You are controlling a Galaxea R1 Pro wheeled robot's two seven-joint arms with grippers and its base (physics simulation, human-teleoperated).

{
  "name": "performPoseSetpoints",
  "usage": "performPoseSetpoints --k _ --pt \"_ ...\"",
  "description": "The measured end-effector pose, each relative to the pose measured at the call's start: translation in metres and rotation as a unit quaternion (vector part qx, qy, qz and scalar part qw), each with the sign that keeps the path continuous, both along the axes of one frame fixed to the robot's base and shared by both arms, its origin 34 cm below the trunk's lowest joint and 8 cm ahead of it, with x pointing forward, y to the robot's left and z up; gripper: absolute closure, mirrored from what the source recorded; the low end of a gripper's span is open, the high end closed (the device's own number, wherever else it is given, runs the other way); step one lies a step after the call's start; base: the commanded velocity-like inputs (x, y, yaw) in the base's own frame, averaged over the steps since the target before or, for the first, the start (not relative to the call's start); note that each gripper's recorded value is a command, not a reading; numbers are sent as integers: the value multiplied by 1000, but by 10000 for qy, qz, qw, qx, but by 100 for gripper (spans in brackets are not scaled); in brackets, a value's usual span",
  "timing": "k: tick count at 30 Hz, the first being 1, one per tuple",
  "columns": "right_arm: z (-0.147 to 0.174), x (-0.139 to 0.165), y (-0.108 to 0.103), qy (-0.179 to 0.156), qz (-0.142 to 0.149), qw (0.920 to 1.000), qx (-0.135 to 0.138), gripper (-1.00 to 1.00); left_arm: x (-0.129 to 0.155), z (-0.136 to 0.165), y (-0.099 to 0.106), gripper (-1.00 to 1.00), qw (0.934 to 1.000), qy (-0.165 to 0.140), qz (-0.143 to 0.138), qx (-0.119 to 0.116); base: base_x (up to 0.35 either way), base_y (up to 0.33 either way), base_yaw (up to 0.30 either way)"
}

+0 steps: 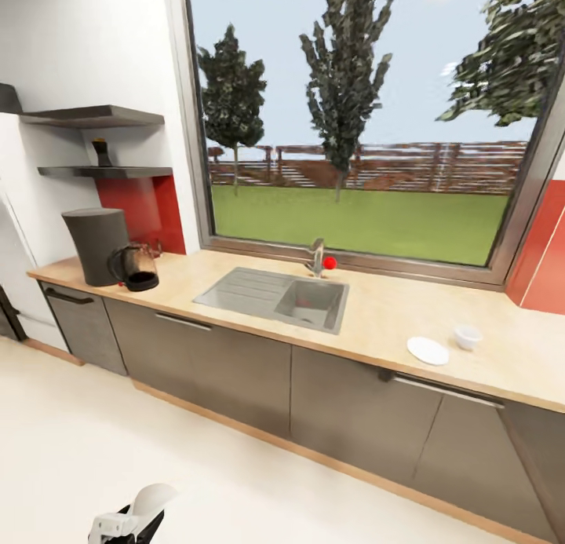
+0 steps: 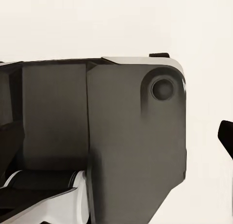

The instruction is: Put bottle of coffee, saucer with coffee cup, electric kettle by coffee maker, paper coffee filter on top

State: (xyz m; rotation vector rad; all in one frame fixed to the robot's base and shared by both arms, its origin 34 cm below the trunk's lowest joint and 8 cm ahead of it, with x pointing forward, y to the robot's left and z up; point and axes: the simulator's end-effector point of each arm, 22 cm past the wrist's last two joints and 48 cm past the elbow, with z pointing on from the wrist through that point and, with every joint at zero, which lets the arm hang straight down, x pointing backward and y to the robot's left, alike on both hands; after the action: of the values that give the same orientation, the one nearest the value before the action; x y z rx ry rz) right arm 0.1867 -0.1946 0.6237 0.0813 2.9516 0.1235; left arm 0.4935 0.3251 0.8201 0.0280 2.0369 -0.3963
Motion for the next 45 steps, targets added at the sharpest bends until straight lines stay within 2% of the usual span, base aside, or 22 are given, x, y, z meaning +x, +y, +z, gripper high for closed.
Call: performPoseSetpoints --k 11,45 --pt "0 0 0 -2 1 10000 0 -100 0 0 0 100 10000 -4 0 1 75 20 279" --pt "0 0 1 -3 2 10000 8 -100 0 0 0 100 10000 0 4 -3 296 139 279"
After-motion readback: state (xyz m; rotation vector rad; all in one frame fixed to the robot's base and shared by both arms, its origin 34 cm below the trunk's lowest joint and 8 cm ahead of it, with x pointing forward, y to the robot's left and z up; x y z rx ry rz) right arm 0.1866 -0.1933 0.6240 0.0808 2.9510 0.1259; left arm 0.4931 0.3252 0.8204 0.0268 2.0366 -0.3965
